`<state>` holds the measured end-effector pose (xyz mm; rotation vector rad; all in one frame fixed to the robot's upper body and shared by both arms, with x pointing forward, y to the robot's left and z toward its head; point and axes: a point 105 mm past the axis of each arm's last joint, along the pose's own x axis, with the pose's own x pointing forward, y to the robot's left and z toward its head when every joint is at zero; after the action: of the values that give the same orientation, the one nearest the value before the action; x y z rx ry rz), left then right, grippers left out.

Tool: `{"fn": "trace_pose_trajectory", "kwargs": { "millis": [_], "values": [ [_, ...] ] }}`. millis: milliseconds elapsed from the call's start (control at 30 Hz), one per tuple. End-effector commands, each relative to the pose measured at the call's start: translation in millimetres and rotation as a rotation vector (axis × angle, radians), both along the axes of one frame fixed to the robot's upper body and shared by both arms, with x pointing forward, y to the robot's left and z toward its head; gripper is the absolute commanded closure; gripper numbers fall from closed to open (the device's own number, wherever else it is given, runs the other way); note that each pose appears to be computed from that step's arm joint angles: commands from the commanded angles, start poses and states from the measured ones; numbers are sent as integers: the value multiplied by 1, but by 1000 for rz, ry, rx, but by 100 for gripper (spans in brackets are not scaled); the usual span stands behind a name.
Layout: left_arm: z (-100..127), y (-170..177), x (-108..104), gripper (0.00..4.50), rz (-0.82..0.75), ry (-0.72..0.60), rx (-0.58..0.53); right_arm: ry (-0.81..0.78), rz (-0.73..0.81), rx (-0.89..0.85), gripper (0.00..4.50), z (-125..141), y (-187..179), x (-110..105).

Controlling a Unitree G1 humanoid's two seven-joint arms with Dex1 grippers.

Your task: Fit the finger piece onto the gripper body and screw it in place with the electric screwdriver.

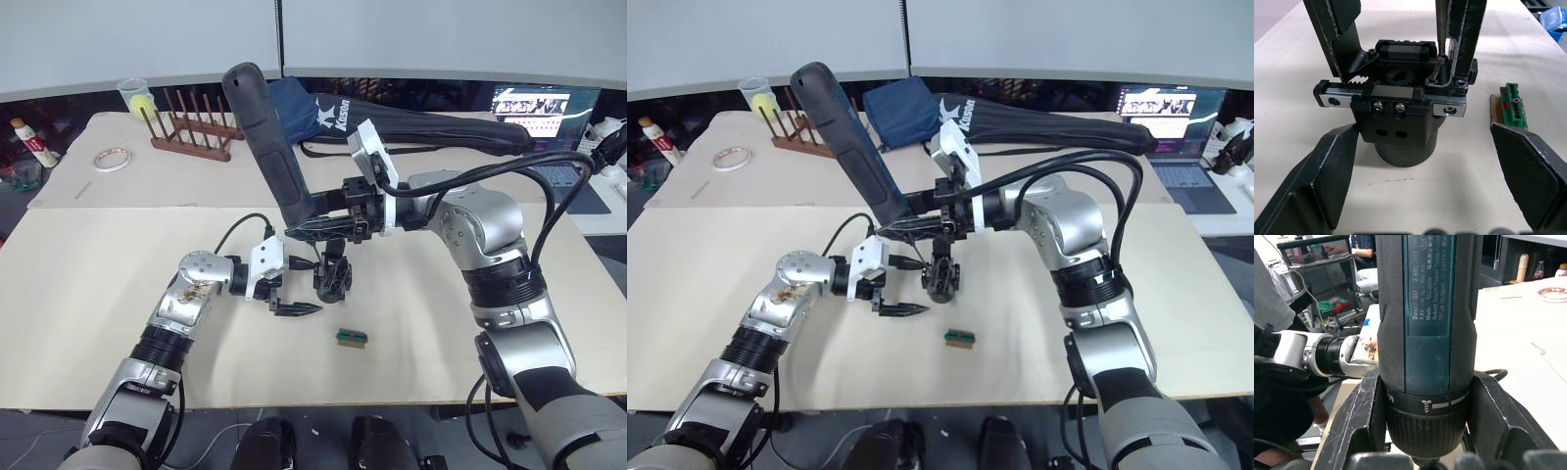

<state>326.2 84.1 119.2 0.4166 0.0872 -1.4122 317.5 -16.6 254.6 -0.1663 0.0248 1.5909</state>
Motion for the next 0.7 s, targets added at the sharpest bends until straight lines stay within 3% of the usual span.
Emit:
{"fn": "trace_pose_trajectory", "kwargs": {
  "millis": [33, 700],
  "values": [
    [11, -2, 0, 0, -11, -47, -13, -78, 41, 45, 260, 16, 0, -8],
    [10, -2, 0, 0, -6, -46, -16, -90, 41, 38, 260, 13, 0, -7]
  ]
}}
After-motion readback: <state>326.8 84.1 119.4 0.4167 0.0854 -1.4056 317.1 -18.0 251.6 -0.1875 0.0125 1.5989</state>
